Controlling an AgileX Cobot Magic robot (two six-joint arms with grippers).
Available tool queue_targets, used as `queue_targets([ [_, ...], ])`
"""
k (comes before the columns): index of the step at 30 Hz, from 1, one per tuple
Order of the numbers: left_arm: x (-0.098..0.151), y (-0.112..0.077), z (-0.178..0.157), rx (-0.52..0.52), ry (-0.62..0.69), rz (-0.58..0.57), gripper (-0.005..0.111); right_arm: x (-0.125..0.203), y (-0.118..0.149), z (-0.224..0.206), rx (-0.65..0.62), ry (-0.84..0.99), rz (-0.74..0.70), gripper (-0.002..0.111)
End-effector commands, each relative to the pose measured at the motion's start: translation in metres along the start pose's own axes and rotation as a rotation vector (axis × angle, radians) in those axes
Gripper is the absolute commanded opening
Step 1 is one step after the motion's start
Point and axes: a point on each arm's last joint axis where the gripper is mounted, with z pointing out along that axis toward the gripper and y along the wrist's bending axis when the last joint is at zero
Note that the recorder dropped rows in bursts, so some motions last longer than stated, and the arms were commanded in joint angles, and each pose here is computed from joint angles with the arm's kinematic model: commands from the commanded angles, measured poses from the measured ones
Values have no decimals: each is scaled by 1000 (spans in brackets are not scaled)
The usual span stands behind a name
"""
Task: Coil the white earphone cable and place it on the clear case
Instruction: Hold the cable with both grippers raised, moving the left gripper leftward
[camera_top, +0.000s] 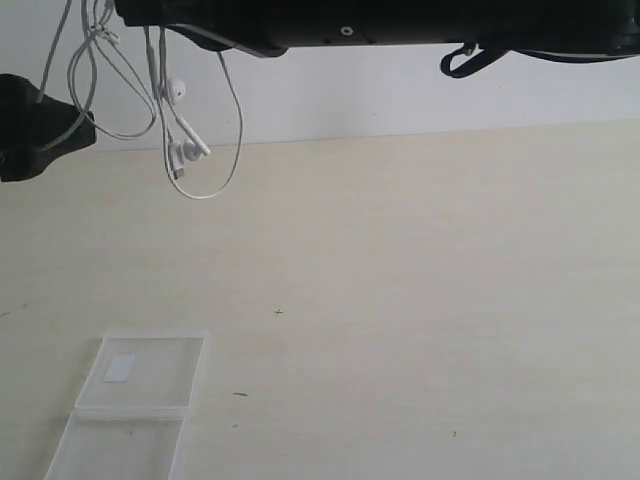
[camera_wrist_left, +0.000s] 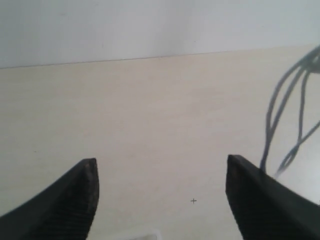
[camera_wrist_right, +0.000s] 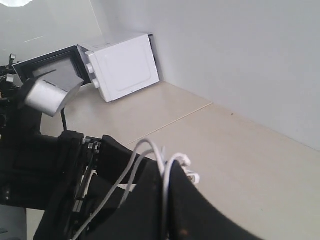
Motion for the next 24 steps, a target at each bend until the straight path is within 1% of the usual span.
queue_targets([
  [1, 0, 1, -2, -1, -4, -66, 70, 0, 3, -2, -34, -2, 12, 0],
  [7, 1, 1, -2, -4, 2, -85, 70, 0, 4, -2, -46, 5, 15, 0],
  [13, 6, 4, -2, -37, 58, -88, 70, 0, -2, -2, 17, 3, 40, 0],
  [15, 9, 6, -3, -60, 93, -69, 70, 0, -3, -2, 31, 3, 38, 0],
  [19, 10, 8, -3, -82, 105, -41, 70, 0, -4, -2, 42, 3, 38, 0],
  [22, 9, 8, -3, -79, 93, -99, 70, 0, -4, -2, 46, 3, 38, 0],
  [24, 9, 8, -3, -83, 93, -99, 70, 0, -6, -2, 62, 6, 30, 0],
])
